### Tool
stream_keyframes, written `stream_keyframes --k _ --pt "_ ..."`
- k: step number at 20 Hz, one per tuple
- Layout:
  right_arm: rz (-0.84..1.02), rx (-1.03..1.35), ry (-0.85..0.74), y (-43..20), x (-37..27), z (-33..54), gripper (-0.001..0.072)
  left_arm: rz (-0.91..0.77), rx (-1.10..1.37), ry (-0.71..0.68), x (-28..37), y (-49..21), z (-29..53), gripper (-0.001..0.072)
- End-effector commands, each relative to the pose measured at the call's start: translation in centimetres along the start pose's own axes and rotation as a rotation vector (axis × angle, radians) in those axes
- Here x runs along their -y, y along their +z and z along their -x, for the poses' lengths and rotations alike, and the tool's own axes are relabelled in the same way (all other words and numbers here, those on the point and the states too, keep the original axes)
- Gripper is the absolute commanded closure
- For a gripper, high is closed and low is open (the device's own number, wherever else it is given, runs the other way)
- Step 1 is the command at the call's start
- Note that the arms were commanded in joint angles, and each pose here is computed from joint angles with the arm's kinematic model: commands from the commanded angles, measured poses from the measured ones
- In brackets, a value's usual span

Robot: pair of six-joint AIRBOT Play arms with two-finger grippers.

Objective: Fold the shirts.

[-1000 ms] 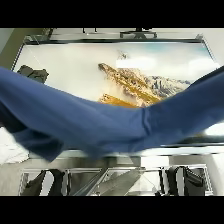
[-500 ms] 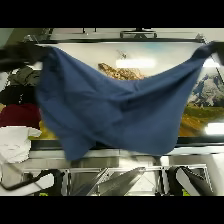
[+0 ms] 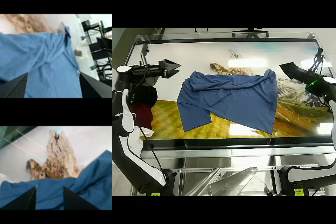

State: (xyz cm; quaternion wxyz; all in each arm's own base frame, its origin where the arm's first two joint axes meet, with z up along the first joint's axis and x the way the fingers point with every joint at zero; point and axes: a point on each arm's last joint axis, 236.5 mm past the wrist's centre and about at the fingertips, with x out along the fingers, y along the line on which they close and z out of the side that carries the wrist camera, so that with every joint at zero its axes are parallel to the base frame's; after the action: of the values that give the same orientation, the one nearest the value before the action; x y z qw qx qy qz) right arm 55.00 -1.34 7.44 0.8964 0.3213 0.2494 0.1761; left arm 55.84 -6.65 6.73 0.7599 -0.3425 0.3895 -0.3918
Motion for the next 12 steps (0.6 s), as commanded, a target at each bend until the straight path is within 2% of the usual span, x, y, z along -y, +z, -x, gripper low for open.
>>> stream_keyframes --k 1,3,7,12 --pt "-0.032 -0.123 0.020 -1.7 0.6 3.0 0.0366 0.125 -0.113 0.169 -5.2 -2.0 5.1 -0.0004" --pt "-0.064 -0.227 -0.013 -3.7 1.3 5.9 0.0433 0.192 -0.229 0.269 -7.4 -5.1 7.6 -0.0001" --pt "-0.175 -0.349 -0.066 -8.8 2.5 10.8 0.0434 0.289 -0.383 0.338 -10.4 -10.9 7.4 0.0015" --pt "-0.255 -0.370 -0.116 -13.1 2.8 14.6 0.0434 0.227 -0.434 0.347 -12.1 -13.8 3.4 0.0016"
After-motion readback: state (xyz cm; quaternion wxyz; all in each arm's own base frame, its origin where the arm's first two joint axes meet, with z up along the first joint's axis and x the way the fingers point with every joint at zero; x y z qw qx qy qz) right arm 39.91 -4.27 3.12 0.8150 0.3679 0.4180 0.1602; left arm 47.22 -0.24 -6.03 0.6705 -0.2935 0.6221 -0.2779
